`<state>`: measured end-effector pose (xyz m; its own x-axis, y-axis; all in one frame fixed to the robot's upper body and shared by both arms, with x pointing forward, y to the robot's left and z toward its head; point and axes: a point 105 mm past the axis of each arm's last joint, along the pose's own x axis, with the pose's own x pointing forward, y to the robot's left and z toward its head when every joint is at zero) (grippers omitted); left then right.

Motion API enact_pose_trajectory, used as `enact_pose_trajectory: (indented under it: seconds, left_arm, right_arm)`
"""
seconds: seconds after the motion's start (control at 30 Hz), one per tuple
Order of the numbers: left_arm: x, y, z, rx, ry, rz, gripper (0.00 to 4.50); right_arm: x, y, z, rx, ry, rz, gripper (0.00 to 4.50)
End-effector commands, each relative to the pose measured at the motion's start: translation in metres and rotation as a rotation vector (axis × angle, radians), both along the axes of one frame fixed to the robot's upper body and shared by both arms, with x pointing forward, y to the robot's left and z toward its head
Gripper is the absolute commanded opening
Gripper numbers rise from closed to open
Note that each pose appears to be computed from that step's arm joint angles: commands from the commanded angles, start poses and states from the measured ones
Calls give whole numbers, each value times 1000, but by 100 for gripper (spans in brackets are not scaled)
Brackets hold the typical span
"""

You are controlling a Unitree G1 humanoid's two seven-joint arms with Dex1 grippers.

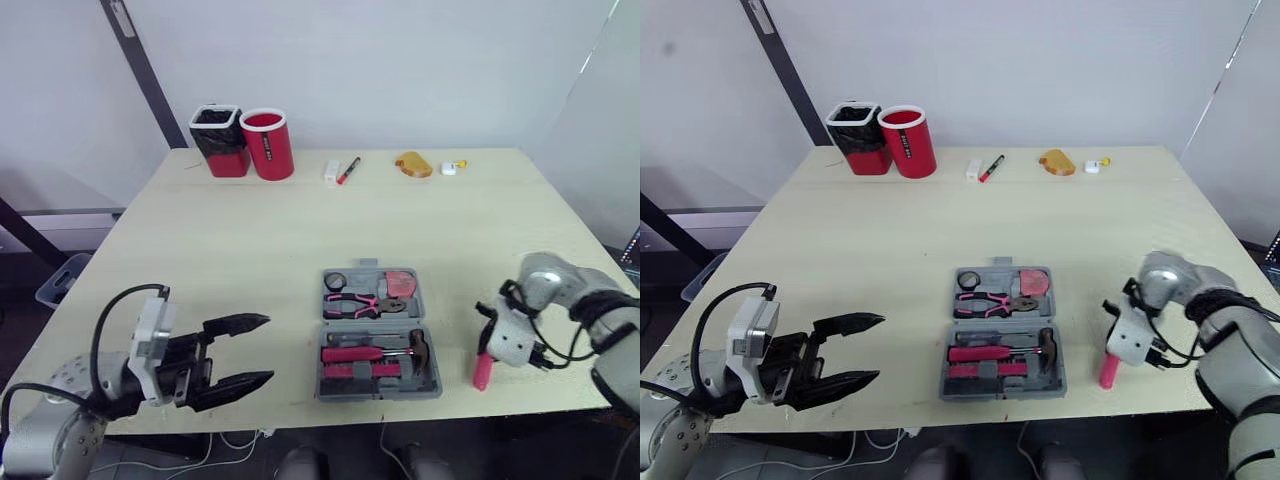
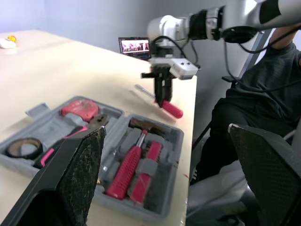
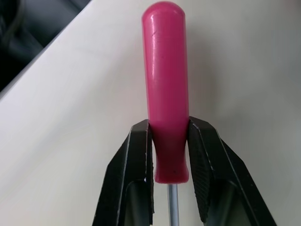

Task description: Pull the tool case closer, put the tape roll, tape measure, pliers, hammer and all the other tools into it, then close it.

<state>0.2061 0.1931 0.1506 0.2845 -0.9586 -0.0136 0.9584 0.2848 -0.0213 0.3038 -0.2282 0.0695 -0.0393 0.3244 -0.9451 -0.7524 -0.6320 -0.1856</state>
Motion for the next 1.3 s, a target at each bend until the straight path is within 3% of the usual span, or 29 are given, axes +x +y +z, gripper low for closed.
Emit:
enact_pose_trajectory:
  seconds: [0.03, 0.33, 0.57, 0.8, 0.97, 1.13, 1.17, 1.3]
  left_arm:
    - [1, -9, 7, -24, -27, -30, 450]
    - [5, -15, 6, -35, -20, -44, 450]
    - [5, -14, 9, -42, -23, -40, 450]
    - [1, -23, 17, -34, -36, -81, 450]
    - [-1, -33, 27, -17, -62, -130, 450]
    - [5, -45, 37, -4, -117, -147, 450]
    - [6, -47, 39, -11, -131, -141, 450]
    - [14, -47, 41, -4, -158, -106, 450]
  right_arm:
    - [11, 2, 25, 174, -39, -307, 48]
    - [-14, 31, 38, 554, -6, -1105, 48]
    - [-25, 25, 22, 644, 37, -1804, 48]
    - [-25, 35, -1, 631, 76, -1974, 48]
    - [-10, 39, -10, 653, 27, -1992, 48]
    - [-1, 37, -19, 702, 9, -1966, 296]
    - [0, 38, -17, 736, 8, -1960, 363]
    - [-1, 33, -5, 877, -85, -1915, 363]
